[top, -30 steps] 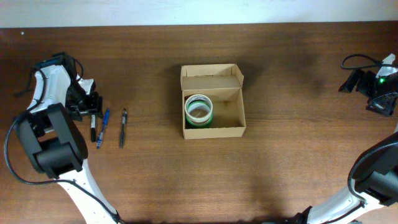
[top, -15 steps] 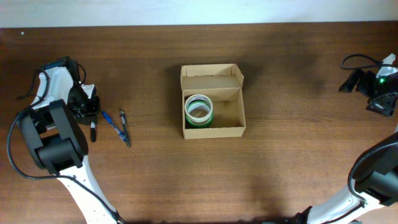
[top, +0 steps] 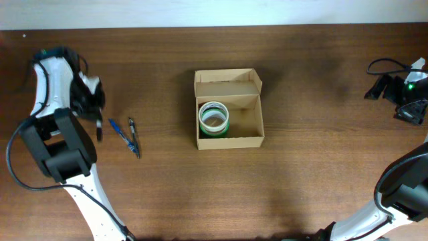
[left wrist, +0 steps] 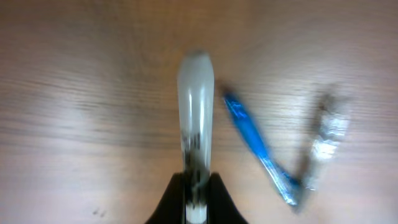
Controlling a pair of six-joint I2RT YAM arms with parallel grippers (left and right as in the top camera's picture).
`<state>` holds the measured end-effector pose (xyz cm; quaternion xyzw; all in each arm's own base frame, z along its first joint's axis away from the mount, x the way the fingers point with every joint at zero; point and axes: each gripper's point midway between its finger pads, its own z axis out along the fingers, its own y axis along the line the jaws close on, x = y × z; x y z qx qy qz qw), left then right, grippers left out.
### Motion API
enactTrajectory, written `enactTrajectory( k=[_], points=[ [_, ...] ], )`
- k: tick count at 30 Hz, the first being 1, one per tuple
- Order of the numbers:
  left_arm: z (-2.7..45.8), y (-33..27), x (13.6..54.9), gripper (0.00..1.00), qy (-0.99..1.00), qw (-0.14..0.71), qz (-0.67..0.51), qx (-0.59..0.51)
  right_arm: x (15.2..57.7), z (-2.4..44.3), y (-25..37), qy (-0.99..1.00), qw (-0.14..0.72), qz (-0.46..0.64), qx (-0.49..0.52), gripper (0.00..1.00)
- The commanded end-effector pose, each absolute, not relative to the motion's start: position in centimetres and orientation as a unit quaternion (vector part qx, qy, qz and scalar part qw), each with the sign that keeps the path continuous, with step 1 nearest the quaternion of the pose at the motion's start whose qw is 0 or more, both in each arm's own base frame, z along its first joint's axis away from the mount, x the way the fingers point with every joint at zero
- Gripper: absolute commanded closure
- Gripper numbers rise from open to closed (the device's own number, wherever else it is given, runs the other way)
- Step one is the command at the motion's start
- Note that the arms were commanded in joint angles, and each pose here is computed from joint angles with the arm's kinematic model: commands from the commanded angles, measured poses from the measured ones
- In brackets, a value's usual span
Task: Pack container
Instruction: 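Grasp the white marker with the left gripper, then carry the white marker into the box and release it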
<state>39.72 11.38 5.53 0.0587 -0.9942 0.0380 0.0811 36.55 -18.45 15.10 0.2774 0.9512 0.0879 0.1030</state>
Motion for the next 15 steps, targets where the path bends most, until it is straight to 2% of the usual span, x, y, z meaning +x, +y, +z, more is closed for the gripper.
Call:
enactTrajectory(
  k=[1, 5, 8, 9, 12, 15],
  points=[
    [15.1, 7.9, 44.8, 0.98, -0.996, -0.065, 0.058, -0.013, 36.5, 15.0, -18.5, 0.952, 0.101, 0.082, 0.278, 0.01],
    [25.6, 2.3, 47.4, 0.98, -0.964, -0.217, 0.043, -0.150, 36.5, 15.0, -18.5, 0.952, 0.101, 0.082, 0.278, 0.01],
    [32.2, -3.9, 47.3, 0.98, -0.903, -0.314, 0.025, -0.292, 36.5, 15.0, -18.5, 0.952, 0.101, 0.082, 0.278, 0.01],
    [34.9, -8.4, 46.4, 0.98, -0.858, -0.351, 0.009, -0.375, 36.5, 15.0, -18.5, 0.952, 0.101, 0.082, 0.278, 0.01],
    [35.9, -14.0, 44.6, 0.98, -0.824, -0.361, 0.021, -0.437, 36.5, 15.0, -18.5, 0.952, 0.101, 0.082, 0.278, 0.01],
    [34.5, -19.0, 42.6, 0.98, -0.802, -0.335, 0.044, -0.492, 36.5, 15.0, -18.5, 0.952, 0.101, 0.082, 0.278, 0.01]
  ],
)
